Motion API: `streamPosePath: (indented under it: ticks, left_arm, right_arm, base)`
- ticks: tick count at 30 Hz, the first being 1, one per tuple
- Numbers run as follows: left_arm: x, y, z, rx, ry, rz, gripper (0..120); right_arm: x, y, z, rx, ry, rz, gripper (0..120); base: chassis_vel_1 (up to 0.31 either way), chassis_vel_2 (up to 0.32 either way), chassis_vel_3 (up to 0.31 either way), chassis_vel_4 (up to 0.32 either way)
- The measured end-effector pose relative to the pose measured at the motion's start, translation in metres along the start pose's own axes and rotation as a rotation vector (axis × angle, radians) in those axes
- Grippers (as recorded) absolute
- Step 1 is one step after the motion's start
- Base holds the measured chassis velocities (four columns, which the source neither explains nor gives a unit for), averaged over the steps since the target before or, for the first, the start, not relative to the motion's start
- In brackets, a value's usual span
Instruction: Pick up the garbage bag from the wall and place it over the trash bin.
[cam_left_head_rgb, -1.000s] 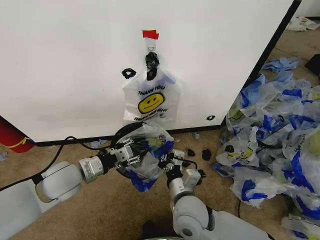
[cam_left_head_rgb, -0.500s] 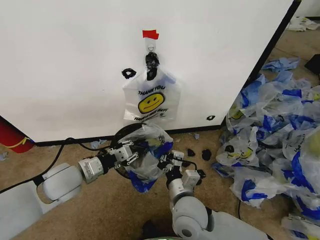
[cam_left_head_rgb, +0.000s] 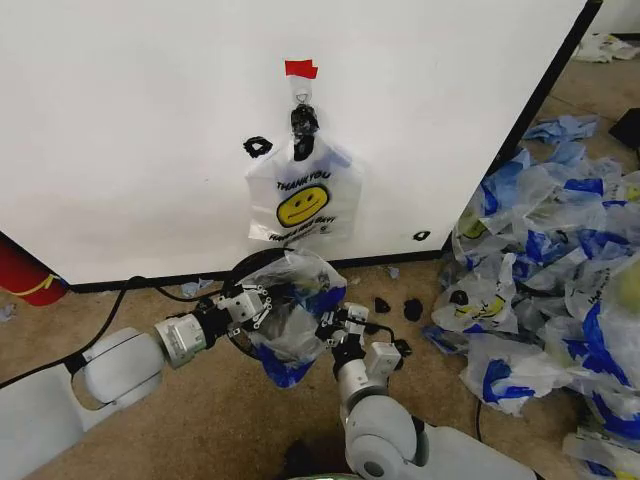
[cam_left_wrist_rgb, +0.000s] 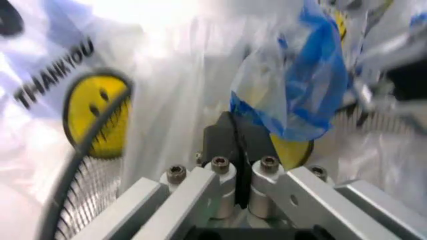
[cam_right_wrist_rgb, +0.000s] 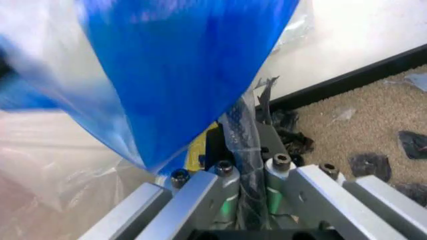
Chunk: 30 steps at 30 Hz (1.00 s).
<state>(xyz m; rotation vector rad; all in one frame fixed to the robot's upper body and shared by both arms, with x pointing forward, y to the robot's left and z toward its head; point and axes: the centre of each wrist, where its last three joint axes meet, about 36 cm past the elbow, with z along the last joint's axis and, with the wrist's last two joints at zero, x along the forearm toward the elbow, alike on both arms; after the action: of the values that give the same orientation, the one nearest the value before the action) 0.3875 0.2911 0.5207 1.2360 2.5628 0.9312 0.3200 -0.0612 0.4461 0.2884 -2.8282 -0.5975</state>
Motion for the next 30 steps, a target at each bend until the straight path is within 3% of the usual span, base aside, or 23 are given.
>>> streamPosePath:
  ticks: [6, 12, 21, 30]
  left_arm:
    - [0.008, 0.002, -0.034, 0.006, -0.066, -0.006, 0]
    - [0.013, 0.012, -0.046, 0.002, -0.081, -0.028, 0]
    - [0.016, 0.036, -0.018, 0.031, -0.02, -0.106, 0]
    - [0.021, 0.046, 0.008, 0.091, 0.058, -0.148, 0]
  right_arm:
    - [-0.001, -0.003, 0.002, 0.004, 0.001, 0.005, 0]
    - [0.006, -0.007, 0.006, 0.01, 0.013, 0.004, 0]
    - [0.025, -0.016, 0.011, 0.029, 0.025, -0.007, 0]
    - [0.034, -0.019, 0.009, 0.03, 0.022, -0.015, 0]
  base:
    - [0.0, 0.0, 0.0, 0.0]
    - [0.0, 0.0, 0.0, 0.0]
    - [0.0, 0.0, 0.0, 0.0]
    - [0.0, 0.0, 0.0, 0.0]
